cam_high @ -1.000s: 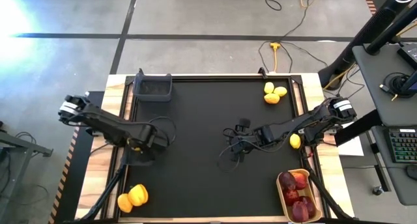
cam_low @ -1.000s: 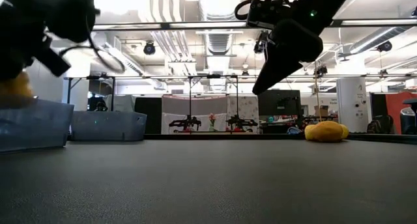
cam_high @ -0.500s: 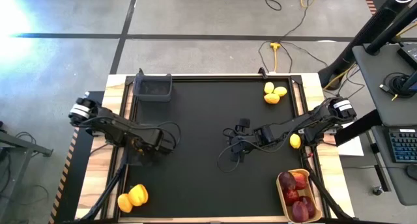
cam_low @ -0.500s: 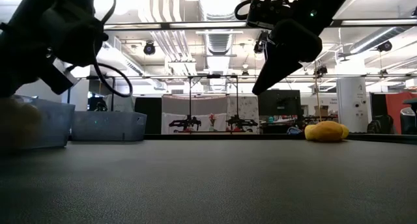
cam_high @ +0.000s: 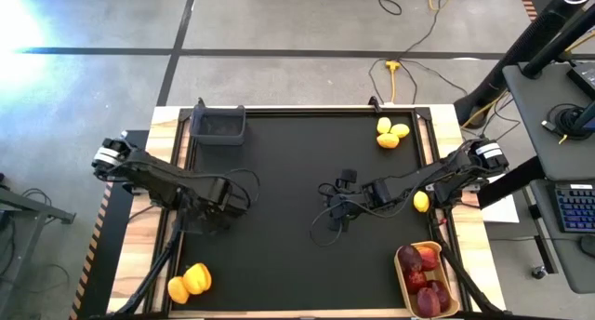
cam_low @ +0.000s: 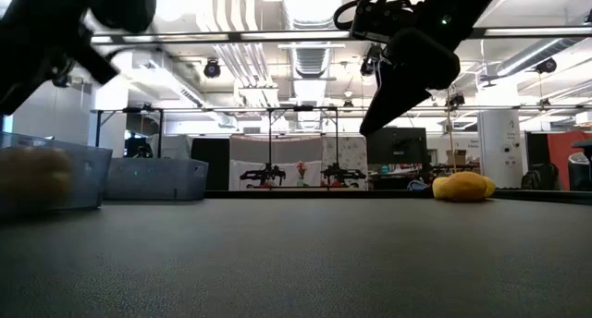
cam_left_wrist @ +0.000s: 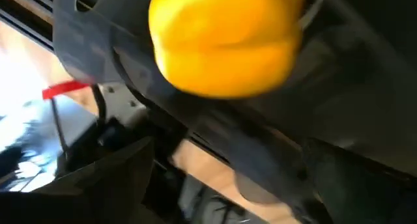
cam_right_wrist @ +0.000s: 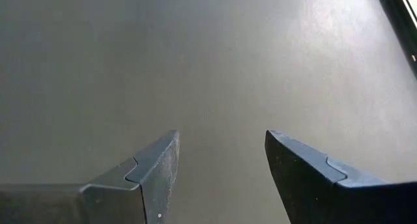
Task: Sort produce into baskets
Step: Put the bell pepper into the bottom black bin
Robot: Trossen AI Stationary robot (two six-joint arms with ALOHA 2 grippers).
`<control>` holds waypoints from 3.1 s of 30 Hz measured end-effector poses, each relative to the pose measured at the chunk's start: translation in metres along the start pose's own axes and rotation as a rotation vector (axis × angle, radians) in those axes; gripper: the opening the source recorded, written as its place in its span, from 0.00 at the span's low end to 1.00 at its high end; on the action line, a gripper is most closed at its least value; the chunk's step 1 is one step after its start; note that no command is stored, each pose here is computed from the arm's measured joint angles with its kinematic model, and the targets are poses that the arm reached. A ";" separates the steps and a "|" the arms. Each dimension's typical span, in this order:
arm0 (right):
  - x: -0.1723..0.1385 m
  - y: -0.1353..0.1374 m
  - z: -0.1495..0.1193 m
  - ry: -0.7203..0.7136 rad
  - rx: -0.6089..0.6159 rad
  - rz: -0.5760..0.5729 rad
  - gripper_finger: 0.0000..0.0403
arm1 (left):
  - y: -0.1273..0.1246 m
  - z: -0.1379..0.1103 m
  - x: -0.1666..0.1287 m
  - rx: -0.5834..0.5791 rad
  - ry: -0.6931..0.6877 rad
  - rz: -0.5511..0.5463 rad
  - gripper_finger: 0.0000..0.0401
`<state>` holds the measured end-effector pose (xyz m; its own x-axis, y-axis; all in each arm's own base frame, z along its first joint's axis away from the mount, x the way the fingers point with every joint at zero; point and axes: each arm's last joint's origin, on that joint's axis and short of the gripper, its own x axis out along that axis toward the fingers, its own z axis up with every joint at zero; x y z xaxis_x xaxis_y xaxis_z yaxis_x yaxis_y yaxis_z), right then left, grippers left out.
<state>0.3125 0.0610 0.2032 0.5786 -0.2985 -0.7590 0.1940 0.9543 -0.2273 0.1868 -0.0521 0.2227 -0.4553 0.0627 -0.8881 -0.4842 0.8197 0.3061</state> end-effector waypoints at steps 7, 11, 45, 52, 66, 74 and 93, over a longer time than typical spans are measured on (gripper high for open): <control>0.001 0.000 -0.002 0.005 -0.009 -0.001 0.55 | -0.013 -0.031 -0.042 -0.091 -0.029 -0.279 0.92; 0.001 0.000 -0.003 0.012 -0.023 0.012 0.55 | -0.040 -0.056 -0.052 -0.050 0.005 -0.325 0.92; 0.015 0.011 0.000 -0.024 -0.020 0.108 0.55 | -0.178 -0.086 0.018 0.166 0.101 -0.116 0.92; 0.015 0.011 0.002 -0.047 -0.014 0.113 0.55 | -0.181 -0.079 0.038 0.170 0.087 -0.154 0.92; 0.015 0.011 0.003 -0.051 -0.036 0.111 0.55 | -0.172 -0.086 0.002 0.190 -0.126 -0.007 0.81; 0.015 0.012 0.004 -0.067 -0.027 0.114 0.55 | -0.136 -0.085 -0.065 0.059 -0.435 -0.030 0.82; 0.014 0.011 0.004 -0.062 -0.016 0.114 0.55 | -0.018 -0.069 0.009 -0.121 -0.249 0.021 0.86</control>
<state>0.3263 0.0676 0.1921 0.6445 -0.1882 -0.7411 0.1123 0.9820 -0.1518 0.1393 -0.1055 0.2328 -0.2754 0.2291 -0.9336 -0.5693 0.7437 0.3505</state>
